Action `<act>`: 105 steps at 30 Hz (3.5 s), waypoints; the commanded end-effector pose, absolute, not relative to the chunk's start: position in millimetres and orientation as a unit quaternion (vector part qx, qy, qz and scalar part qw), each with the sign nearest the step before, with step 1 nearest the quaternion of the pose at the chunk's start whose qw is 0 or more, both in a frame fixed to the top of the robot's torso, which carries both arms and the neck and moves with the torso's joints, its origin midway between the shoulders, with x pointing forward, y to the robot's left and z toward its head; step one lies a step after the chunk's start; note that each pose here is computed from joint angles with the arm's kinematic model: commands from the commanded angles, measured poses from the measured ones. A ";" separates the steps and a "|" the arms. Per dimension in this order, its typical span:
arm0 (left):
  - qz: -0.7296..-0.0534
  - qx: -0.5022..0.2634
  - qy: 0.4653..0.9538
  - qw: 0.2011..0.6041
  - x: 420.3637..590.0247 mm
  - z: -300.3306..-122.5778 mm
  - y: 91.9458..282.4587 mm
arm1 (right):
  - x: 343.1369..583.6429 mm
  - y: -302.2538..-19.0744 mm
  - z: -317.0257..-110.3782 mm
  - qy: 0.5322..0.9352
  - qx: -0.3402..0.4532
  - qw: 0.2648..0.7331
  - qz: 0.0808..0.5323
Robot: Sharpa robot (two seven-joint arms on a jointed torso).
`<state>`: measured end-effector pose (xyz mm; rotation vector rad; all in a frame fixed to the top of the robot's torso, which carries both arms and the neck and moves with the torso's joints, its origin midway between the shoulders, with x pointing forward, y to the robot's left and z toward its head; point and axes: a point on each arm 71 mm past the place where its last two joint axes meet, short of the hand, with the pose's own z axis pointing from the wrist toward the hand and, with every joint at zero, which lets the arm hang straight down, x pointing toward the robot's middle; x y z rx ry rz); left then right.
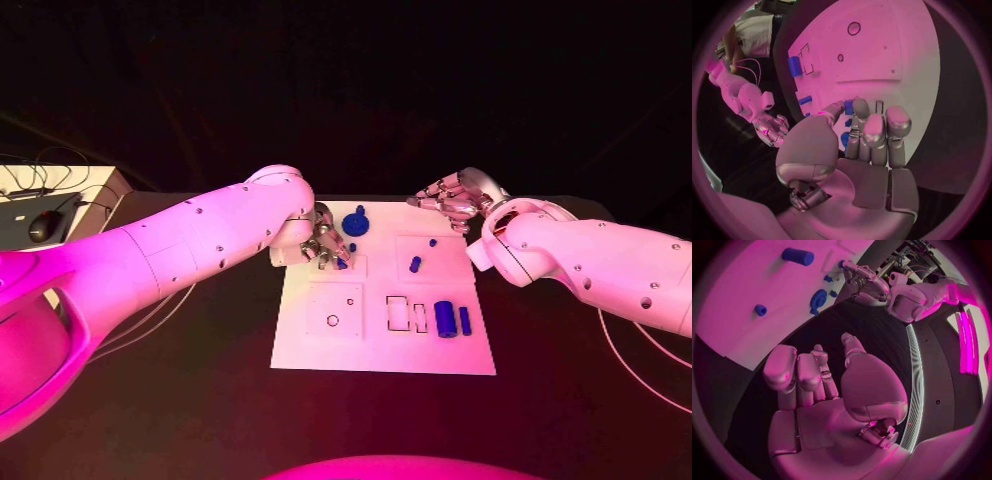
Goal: Assemble the parts on the task board
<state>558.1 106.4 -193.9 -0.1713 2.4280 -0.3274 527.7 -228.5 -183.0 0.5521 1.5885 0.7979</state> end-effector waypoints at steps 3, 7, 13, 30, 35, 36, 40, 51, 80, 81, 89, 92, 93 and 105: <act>-0.117 -0.052 0.934 0.335 557.7 -196.3 108.2 | 527.3 -227.0 -183.0 0.687 0.230 0.596 0.347; -0.114 -0.051 0.934 0.334 557.9 -196.5 109.9 | 527.3 -227.0 -183.0 0.687 0.230 0.596 0.347; -0.110 -0.051 0.935 0.334 558.4 -196.8 113.5 | 527.5 -227.5 -183.1 0.687 0.230 0.596 0.347; -0.108 -0.047 0.937 0.328 557.3 -197.4 114.8 | 527.8 -227.5 -183.2 0.687 0.230 0.596 0.346; -0.110 -0.048 0.937 0.329 557.3 -197.3 114.2 | 527.9 -227.6 -183.2 0.687 0.230 0.596 0.346; -0.110 -0.048 0.937 0.329 557.3 -197.2 114.0 | 527.9 -227.6 -183.2 0.687 0.230 0.596 0.346; -0.111 -0.047 0.937 0.329 557.0 -197.1 113.1 | 527.9 -227.8 -183.2 0.687 0.230 0.596 0.346; -0.112 -0.047 0.937 0.329 558.1 -197.5 112.0 | 528.0 -227.2 -183.3 0.687 0.230 0.596 0.346; -0.117 -0.039 0.944 0.304 558.6 -199.6 105.5 | 528.6 -226.2 -183.7 0.688 0.229 0.595 0.346; -0.117 -0.039 0.945 0.304 558.8 -199.7 105.6 | 528.6 -226.1 -183.7 0.688 0.229 0.595 0.346; -0.115 -0.056 0.943 0.306 561.1 -200.0 107.5 | 528.6 -225.8 -183.7 0.688 0.229 0.595 0.346; -0.117 -0.063 0.942 0.308 561.6 -199.9 107.6 | 528.5 -225.9 -183.6 0.688 0.229 0.595 0.346; -0.118 -0.064 0.942 0.308 561.8 -199.8 107.6 | 528.5 -225.9 -183.6 0.688 0.229 0.595 0.346; -0.123 -0.080 0.937 0.318 563.5 -198.8 108.2 | 528.2 -226.8 -183.4 0.688 0.230 0.596 0.346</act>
